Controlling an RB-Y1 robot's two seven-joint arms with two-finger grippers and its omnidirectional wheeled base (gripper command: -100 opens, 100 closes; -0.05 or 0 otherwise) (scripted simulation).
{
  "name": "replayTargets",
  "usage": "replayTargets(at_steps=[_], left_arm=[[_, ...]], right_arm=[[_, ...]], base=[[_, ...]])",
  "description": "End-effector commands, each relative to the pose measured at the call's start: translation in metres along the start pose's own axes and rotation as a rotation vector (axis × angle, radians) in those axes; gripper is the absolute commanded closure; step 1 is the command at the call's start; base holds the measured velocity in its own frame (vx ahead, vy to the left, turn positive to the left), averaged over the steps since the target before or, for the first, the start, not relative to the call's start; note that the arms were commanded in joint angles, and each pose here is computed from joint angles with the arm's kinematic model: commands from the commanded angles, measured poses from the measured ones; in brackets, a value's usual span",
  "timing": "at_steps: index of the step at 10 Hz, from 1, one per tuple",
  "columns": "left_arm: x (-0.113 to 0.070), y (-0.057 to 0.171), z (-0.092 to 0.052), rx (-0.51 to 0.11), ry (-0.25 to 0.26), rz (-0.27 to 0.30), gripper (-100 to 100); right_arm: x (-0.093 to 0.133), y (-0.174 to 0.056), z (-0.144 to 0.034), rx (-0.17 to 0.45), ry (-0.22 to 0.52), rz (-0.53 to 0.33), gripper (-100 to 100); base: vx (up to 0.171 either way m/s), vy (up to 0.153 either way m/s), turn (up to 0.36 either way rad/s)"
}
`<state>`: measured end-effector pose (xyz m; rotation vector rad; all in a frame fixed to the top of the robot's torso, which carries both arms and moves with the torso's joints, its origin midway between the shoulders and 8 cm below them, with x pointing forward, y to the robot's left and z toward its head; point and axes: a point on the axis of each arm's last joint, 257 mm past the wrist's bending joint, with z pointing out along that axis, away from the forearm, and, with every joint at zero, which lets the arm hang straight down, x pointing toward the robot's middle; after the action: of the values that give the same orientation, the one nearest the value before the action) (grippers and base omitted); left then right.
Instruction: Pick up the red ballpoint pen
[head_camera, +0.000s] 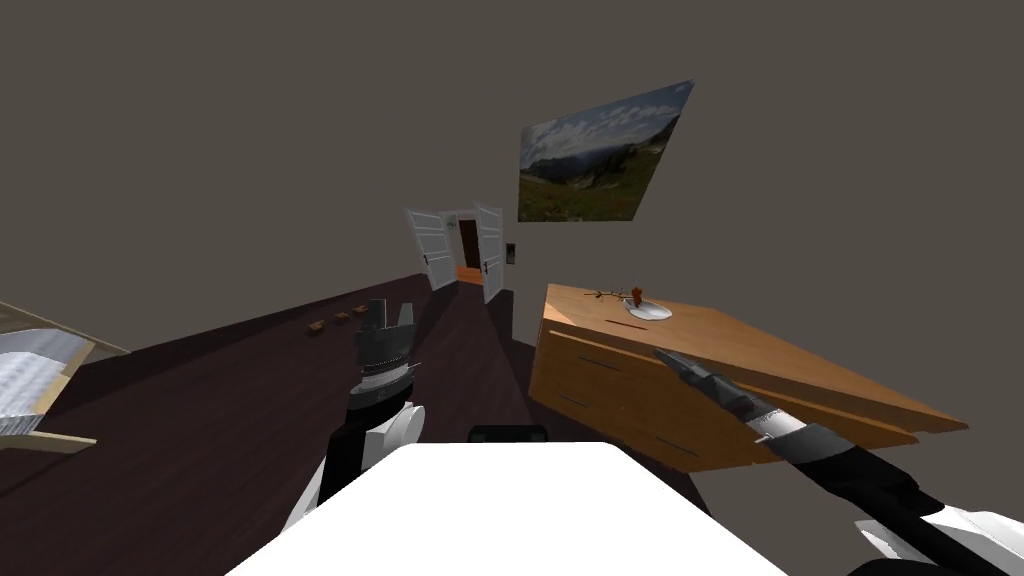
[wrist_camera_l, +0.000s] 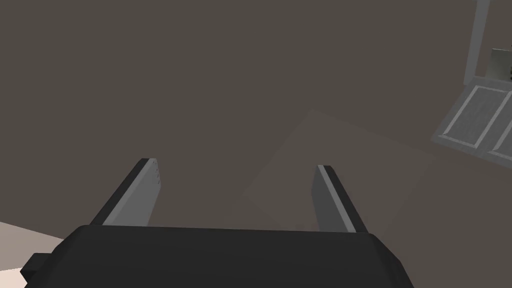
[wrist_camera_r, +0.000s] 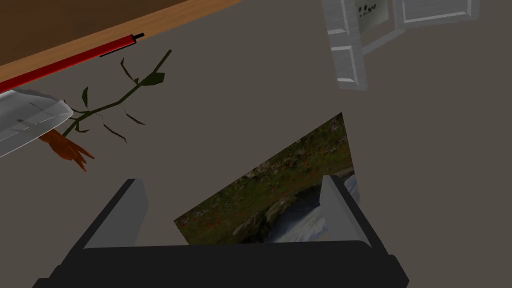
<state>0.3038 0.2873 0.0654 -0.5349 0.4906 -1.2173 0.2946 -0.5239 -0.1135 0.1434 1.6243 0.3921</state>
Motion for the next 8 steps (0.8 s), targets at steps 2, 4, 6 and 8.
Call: replayTargets(at_steps=[2, 4, 6, 8], left_arm=[[0.000, 0.000, 0.000, 0.000, 0.000, 0.000, 0], [0.000, 0.000, 0.000, 0.000, 0.000, 0.000, 0], [0.000, 0.000, 0.000, 0.000, 0.000, 0.000, 0], [0.000, 0.000, 0.000, 0.000, 0.000, 0.000, 0]], right_arm=[[0.002, -0.018, -0.009, 0.009, 0.097, -0.091, -100], [0.002, -0.031, -0.015, 0.015, 0.169, -0.154, -100], [0.004, -0.041, -0.020, 0.011, 0.245, -0.216, -100], [0.005, -0.053, -0.026, 0.013, 0.324, -0.274, -100]], base=[[-0.006, 0.005, 0.163], [0.001, 0.003, 0.180], [0.008, -0.001, 0.177], [0.012, -0.003, 0.163]])
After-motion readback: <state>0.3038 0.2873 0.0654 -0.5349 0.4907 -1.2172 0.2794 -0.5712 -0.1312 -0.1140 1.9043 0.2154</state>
